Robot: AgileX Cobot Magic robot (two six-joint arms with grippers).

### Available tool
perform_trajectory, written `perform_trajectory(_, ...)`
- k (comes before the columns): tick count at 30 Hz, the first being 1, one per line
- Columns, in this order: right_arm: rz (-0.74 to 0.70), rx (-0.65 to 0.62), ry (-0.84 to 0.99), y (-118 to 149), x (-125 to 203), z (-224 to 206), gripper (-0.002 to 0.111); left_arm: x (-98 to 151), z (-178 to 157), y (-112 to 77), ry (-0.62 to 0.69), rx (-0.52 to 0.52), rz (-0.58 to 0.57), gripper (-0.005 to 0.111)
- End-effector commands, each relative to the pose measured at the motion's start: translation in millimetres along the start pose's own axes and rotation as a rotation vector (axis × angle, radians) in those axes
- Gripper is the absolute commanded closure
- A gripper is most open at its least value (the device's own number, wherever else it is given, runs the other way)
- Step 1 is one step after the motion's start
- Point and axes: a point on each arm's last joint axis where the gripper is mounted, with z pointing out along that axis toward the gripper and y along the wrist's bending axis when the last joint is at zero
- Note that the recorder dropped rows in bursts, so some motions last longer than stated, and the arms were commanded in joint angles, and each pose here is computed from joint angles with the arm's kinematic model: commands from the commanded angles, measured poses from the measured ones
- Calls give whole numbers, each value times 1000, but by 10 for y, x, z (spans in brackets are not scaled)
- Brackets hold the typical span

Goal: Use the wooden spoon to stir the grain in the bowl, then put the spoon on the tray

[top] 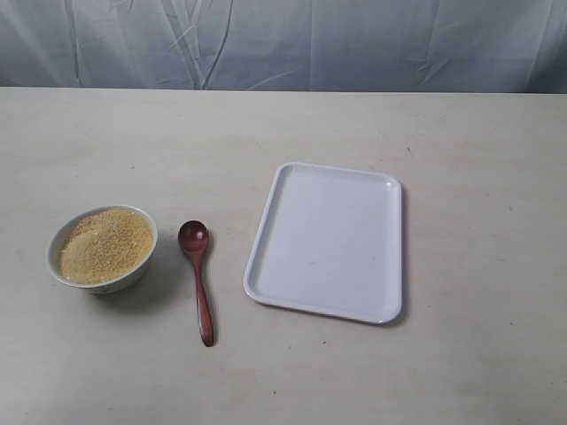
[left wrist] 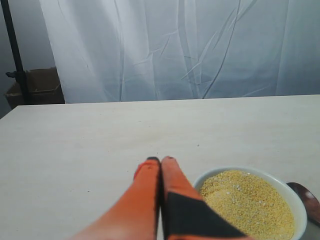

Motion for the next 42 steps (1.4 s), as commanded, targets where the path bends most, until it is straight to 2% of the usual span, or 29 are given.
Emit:
perform_trajectory(1,-5,5,-17,-3,-11,-7,108,4,-1,0,-4,1,3,107)
perform_trajectory(4,9,10,9,-7,12,-7,108,4,-1,0,-4,1,3,107)
perform_trajectory(10,56,12,232,-14,-61,107,109,4,-1,0,-4,1,3,107)
perform_trajectory(15,62,-11,619,-6,-257,438,109,4,-1,0,-4,1,3,107)
perform_trajectory(19,69,-27,918,4,-241,734,109,4,-1,0,-4,1,3,107)
perform_trajectory(24,45,-53,1162,16,10,1018,109,4,-1,0,-4,1,3,107)
perform_trajectory(28,167,-57,1329,90,314,1140,109,4,-1,0,-4,1,3,107)
perform_trajectory(32,186,-86,1476,176,494,1270,109,4,-1,0,-4,1,3,107)
perform_trajectory(37,212,-156,1543,502,548,1531,109,4,-1,0,-4,1,3,107)
perform_trajectory(41,95,-265,1644,1111,630,1709,109,4,-1,0,-4,1,3,107)
perform_trajectory(42,50,-310,1700,1334,701,1736,109,4,-1,0,-4,1,3,107)
